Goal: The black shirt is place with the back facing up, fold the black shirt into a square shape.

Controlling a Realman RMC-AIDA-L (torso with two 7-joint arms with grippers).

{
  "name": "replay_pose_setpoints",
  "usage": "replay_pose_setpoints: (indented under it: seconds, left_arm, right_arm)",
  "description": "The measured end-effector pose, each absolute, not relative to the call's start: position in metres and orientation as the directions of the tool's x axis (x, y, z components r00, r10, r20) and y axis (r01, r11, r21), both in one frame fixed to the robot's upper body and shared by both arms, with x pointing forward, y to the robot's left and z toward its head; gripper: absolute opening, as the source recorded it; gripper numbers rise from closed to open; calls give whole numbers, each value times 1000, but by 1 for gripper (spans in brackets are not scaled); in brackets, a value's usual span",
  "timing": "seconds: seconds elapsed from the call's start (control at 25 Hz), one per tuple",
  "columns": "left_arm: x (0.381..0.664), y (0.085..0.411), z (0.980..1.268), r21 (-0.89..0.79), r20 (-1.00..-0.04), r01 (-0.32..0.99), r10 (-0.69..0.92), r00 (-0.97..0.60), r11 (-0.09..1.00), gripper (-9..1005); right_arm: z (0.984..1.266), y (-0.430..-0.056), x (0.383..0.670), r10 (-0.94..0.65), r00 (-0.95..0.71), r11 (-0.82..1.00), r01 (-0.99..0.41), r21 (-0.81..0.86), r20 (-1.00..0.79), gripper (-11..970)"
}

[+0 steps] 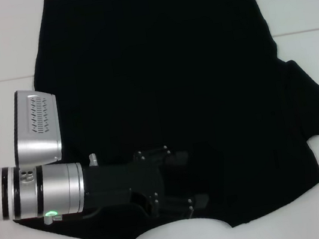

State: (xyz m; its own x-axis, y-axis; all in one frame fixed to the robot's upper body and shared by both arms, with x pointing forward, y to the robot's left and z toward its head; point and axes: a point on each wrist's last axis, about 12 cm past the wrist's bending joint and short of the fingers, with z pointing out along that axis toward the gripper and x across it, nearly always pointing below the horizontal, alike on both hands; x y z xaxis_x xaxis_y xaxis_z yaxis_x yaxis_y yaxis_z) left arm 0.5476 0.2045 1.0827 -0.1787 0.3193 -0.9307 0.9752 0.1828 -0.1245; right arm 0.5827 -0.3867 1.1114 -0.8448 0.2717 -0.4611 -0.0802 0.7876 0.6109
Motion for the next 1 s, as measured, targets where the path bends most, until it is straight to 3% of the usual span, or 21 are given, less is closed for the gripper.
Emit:
replay_pose_setpoints:
  seconds: [1.0]
  left_arm:
    - [552,207,1079,-109,-924,968,335,-183,228,962]
  right_arm:
    - [1076,-343,600,291,-841,814,-33,580,-456,819]
